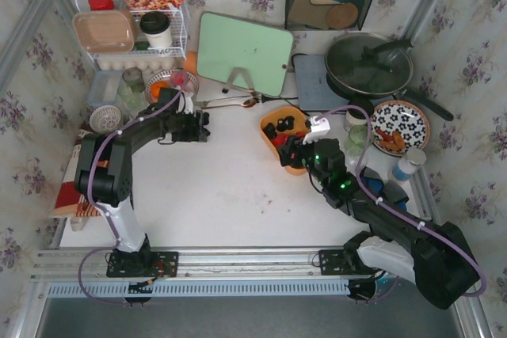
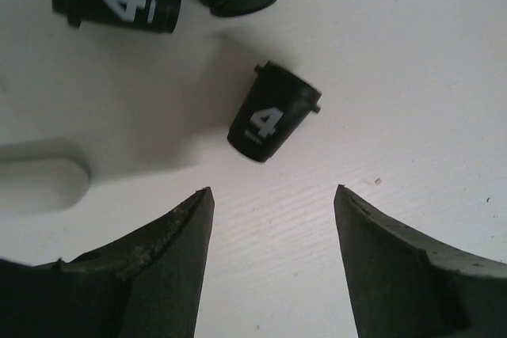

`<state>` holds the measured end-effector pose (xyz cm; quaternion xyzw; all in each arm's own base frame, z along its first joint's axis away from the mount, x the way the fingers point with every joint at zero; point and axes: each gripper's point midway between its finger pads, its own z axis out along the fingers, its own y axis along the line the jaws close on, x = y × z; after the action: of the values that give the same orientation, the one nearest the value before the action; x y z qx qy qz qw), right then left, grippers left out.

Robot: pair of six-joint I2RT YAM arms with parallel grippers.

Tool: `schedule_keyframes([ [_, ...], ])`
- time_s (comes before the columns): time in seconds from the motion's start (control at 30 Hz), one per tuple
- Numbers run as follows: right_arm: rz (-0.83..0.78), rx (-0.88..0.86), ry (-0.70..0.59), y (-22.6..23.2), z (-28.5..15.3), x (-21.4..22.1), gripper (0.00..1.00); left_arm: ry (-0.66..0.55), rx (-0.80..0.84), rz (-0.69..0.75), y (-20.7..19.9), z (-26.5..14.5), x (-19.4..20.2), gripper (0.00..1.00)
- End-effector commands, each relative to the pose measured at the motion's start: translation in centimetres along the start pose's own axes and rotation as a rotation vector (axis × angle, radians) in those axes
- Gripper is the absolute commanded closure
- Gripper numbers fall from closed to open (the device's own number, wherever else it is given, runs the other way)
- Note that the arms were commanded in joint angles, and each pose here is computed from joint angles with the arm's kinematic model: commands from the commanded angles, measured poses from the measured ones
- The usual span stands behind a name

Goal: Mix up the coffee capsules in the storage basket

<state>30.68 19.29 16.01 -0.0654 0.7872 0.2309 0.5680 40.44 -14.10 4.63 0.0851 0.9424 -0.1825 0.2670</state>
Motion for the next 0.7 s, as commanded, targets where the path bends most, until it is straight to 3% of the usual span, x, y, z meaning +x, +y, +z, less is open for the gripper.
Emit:
schedule_keyframes([
  [0.0,0.024,-0.022,-0.017,0.7,-0.2,-0.9,0.32,-0.009,0.063,0.031,-0.7,1.1,-1.2,0.35],
  [0.43,0.031,-0.042,-0.015,1.1,-1.1,-1.0,0.32,0.073,0.101,0.032,-0.7,3.4,-1.9,0.39],
  [0.6,0.027,-0.041,-0.016,1.1,-1.1,-1.0,0.32,0.094,0.114,0.038,-1.0,3.6,-1.0,0.44],
  [0.67,0.029,-0.041,-0.016,1.1,-1.1,-0.9,0.32,0.100,0.113,0.046,-1.2,3.7,-0.7,0.50],
])
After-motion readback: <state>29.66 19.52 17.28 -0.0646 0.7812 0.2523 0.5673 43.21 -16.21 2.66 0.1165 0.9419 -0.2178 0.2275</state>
